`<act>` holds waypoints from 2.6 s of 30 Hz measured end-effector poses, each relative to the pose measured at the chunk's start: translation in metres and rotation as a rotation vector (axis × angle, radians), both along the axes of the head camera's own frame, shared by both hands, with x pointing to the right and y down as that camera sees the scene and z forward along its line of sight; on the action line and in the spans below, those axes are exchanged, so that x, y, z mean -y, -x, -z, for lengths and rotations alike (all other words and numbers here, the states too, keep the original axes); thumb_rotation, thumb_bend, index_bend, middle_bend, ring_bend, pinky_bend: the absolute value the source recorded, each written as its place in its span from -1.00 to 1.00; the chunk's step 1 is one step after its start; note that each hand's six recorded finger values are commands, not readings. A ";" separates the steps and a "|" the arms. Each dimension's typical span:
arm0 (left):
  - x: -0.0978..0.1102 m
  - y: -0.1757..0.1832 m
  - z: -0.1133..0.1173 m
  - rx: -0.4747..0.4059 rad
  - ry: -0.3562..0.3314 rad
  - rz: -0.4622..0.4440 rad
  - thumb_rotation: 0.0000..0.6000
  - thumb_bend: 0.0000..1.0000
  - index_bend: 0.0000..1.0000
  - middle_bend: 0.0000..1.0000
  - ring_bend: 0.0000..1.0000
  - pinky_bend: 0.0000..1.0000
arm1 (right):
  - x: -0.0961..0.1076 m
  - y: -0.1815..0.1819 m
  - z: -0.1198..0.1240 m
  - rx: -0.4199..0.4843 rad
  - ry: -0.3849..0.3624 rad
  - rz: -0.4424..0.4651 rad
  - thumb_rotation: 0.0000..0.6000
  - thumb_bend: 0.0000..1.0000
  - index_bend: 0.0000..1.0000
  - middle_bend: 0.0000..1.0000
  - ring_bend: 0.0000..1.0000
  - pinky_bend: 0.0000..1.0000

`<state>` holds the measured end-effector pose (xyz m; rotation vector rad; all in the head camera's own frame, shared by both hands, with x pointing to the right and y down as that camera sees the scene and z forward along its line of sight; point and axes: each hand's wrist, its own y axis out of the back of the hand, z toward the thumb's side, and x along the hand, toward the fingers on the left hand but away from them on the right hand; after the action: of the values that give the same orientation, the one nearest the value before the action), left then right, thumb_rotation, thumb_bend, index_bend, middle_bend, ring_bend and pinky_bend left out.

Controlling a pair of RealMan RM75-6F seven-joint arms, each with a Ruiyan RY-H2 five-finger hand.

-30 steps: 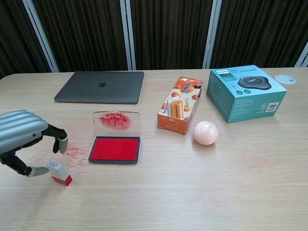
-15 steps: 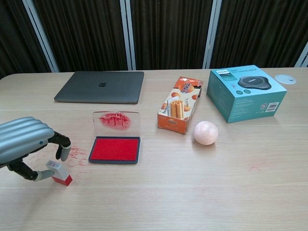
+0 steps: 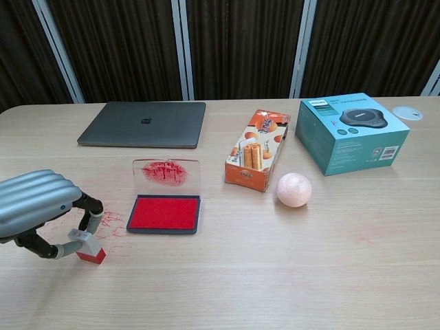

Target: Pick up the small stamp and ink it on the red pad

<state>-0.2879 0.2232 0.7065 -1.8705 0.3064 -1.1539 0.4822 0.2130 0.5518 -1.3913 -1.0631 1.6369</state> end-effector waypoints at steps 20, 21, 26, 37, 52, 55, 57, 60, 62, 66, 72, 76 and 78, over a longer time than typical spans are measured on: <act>0.024 -0.017 0.016 -0.086 0.014 0.069 1.00 -0.36 0.08 0.07 0.76 0.70 | -0.001 -0.001 -0.002 -0.004 0.010 -0.003 1.00 -1.00 -1.00 -1.00 -1.00 -1.00; 0.027 -0.020 0.018 -0.093 0.017 0.076 1.00 -0.36 0.08 0.08 0.76 0.70 | -0.001 -0.001 -0.002 -0.005 0.011 -0.004 1.00 -1.00 -1.00 -1.00 -1.00 -1.00; 0.051 -0.038 0.021 -0.117 0.041 0.114 1.00 -0.36 0.08 0.08 0.76 0.70 | -0.001 -0.002 -0.005 -0.002 0.023 -0.014 1.00 -1.00 -1.00 -1.00 -1.00 -1.00; 0.089 -0.077 0.010 -0.084 0.125 0.160 1.00 -0.35 0.09 0.09 0.76 0.69 | 0.002 -0.009 -0.007 -0.003 0.034 -0.045 1.00 -1.00 -1.00 -1.00 -1.00 -1.00; 0.090 -0.087 -0.010 -0.035 0.151 0.148 1.00 -0.35 0.10 0.10 0.76 0.70 | 0.000 -0.010 -0.012 -0.017 0.048 -0.046 1.00 -1.00 -1.00 -1.00 -1.00 -1.00; 0.090 -0.089 -0.012 -0.036 0.156 0.149 1.00 -0.35 0.11 0.10 0.76 0.69 | 0.000 -0.011 -0.012 -0.019 0.049 -0.047 1.00 -1.00 -1.00 -1.00 -1.00 -1.00; 0.091 -0.089 -0.013 -0.037 0.158 0.150 1.00 -0.35 0.11 0.10 0.76 0.69 | 0.000 -0.011 -0.012 -0.019 0.049 -0.047 1.00 -1.00 -1.00 -1.00 -1.00 -1.00; 0.091 -0.090 -0.014 -0.034 0.159 0.151 1.00 -0.35 0.11 0.10 0.76 0.69 | 0.000 -0.011 -0.013 -0.021 0.050 -0.046 1.00 -1.00 -1.00 -1.00 -1.00 -1.00; 0.091 -0.090 -0.016 -0.031 0.162 0.152 1.00 -0.35 0.11 0.10 0.76 0.69 | 0.000 -0.011 -0.013 -0.022 0.051 -0.047 1.00 -1.00 -1.00 -1.00 -1.00 -1.00; 0.091 -0.091 -0.018 -0.026 0.166 0.153 1.00 -0.35 0.11 0.10 0.76 0.70 | 0.000 -0.012 -0.013 -0.025 0.052 -0.049 1.00 -1.00 -1.00 -1.00 -1.00 -1.00; 0.092 -0.090 -0.023 -0.017 0.172 0.158 1.00 -0.35 0.11 0.10 0.76 0.70 | 0.000 -0.012 -0.014 -0.027 0.054 -0.049 1.00 -1.00 -1.00 -1.00 -1.00 -1.00; 0.091 -0.090 -0.026 -0.014 0.177 0.160 1.00 -0.35 0.12 0.11 0.76 0.70 | 0.000 -0.013 -0.015 -0.029 0.056 -0.051 1.00 -1.00 -1.00 -1.00 -1.00 -1.00; 0.091 -0.090 -0.028 -0.011 0.179 0.160 1.00 -0.35 0.12 0.11 0.76 0.70 | 0.000 -0.013 -0.015 -0.029 0.057 -0.051 1.00 -1.00 -1.00 -1.00 -1.00 -1.00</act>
<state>-0.1983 0.1327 0.7345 -2.0378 0.3754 -1.3163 0.4953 0.2129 0.5666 -1.3827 -1.0509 1.7315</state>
